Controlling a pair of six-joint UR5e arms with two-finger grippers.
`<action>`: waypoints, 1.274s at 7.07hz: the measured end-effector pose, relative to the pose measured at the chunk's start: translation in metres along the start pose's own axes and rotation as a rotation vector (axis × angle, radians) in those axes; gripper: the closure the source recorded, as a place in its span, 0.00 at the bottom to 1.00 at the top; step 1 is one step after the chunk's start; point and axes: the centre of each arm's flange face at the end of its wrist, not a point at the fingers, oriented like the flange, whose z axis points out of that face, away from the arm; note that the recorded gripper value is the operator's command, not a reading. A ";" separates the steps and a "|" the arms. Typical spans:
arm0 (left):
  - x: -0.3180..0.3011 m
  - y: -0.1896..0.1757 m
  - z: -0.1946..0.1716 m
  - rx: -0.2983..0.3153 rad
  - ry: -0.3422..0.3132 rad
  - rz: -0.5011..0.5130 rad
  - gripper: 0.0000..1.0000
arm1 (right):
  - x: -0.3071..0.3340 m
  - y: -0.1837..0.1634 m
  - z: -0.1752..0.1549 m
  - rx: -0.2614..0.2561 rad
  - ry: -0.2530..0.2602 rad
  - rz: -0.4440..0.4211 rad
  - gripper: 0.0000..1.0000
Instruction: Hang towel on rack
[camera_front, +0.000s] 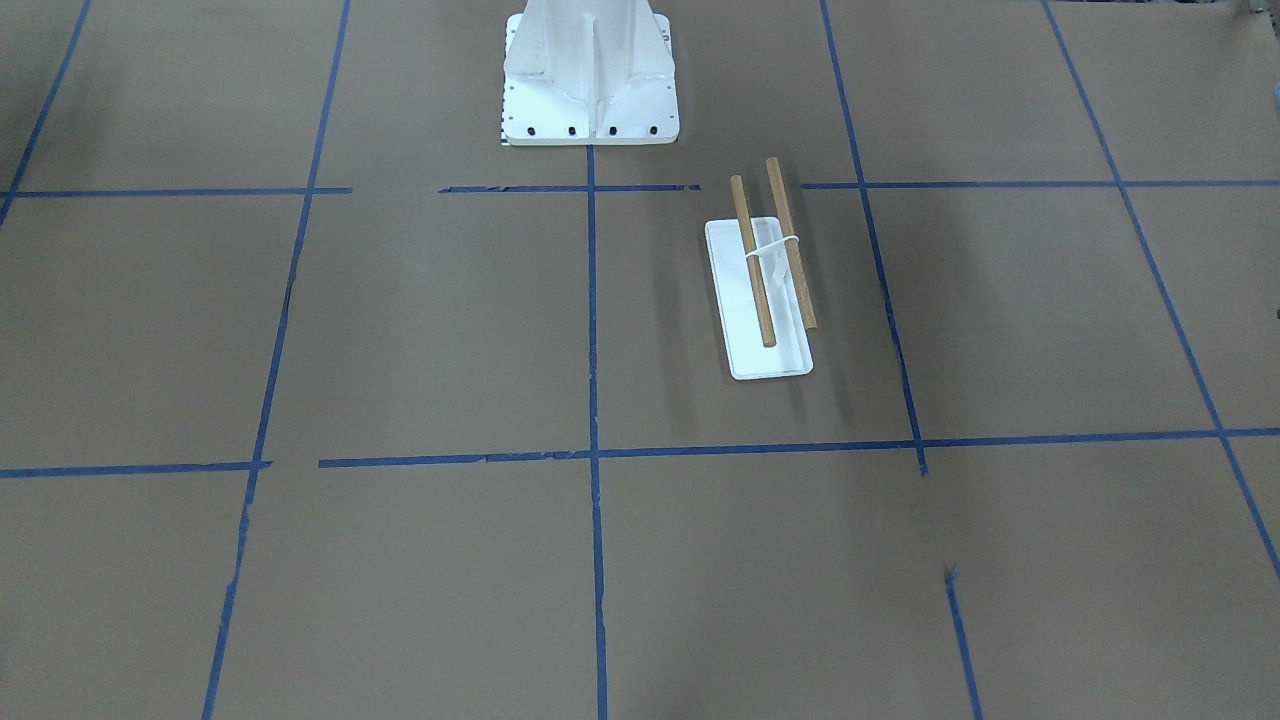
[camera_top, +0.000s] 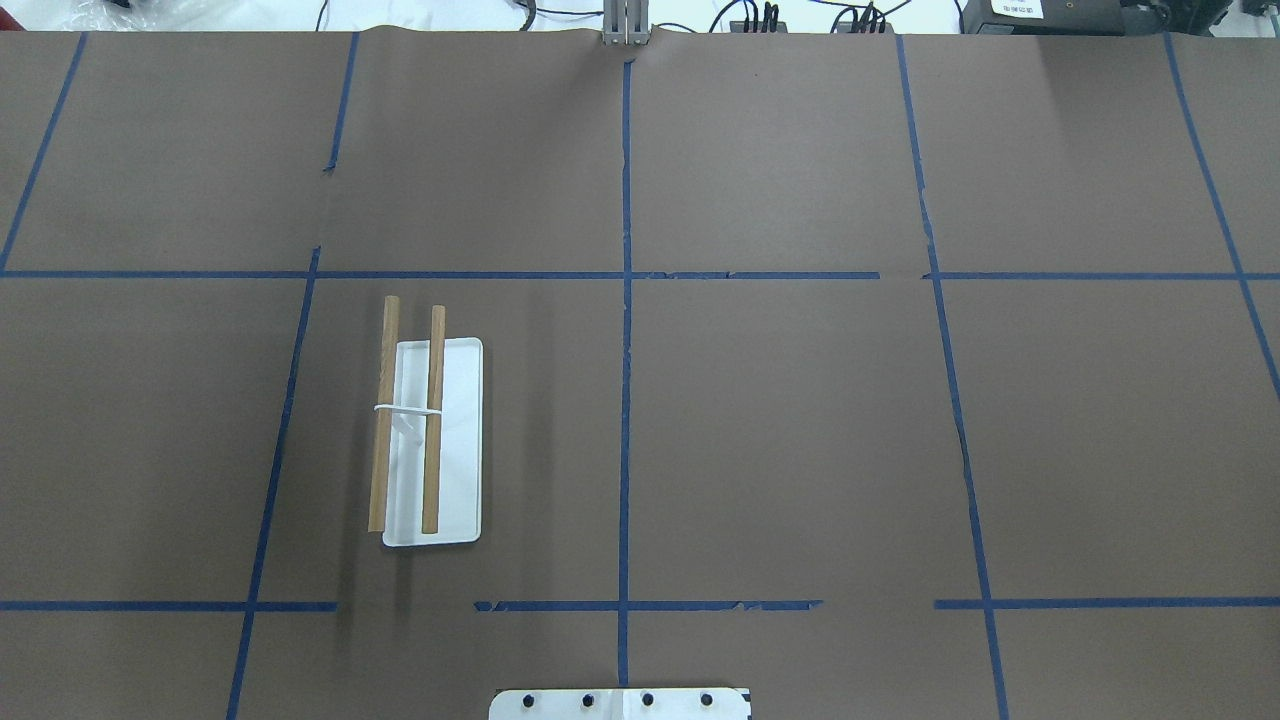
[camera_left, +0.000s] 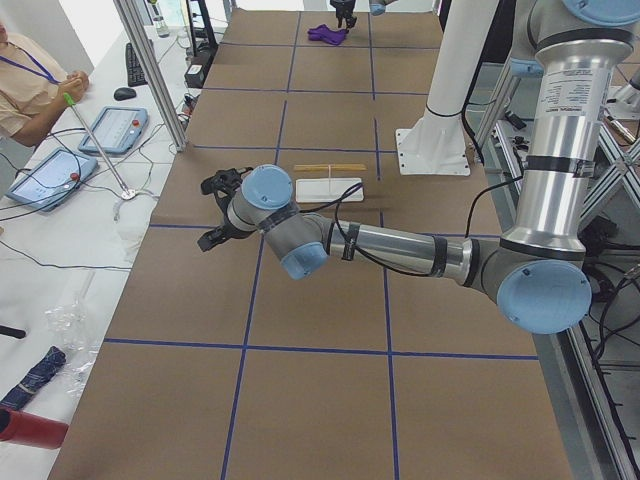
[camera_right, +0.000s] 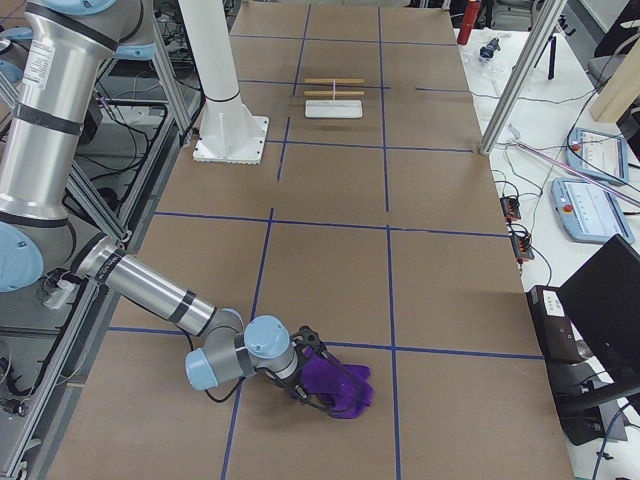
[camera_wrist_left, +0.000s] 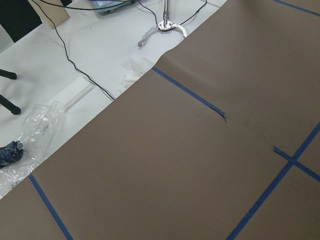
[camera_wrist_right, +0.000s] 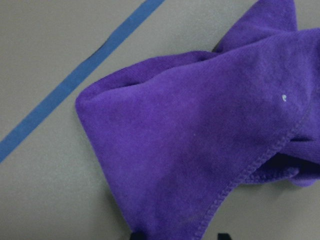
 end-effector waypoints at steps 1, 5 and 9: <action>0.000 0.000 0.000 0.000 0.000 0.000 0.00 | 0.000 0.000 0.000 0.001 0.000 -0.004 1.00; 0.001 -0.001 -0.001 0.002 -0.001 0.001 0.00 | -0.001 -0.018 -0.011 0.044 0.009 -0.093 1.00; 0.007 -0.014 -0.006 0.031 -0.001 -0.102 0.00 | -0.014 -0.192 -0.127 0.172 0.013 -0.103 1.00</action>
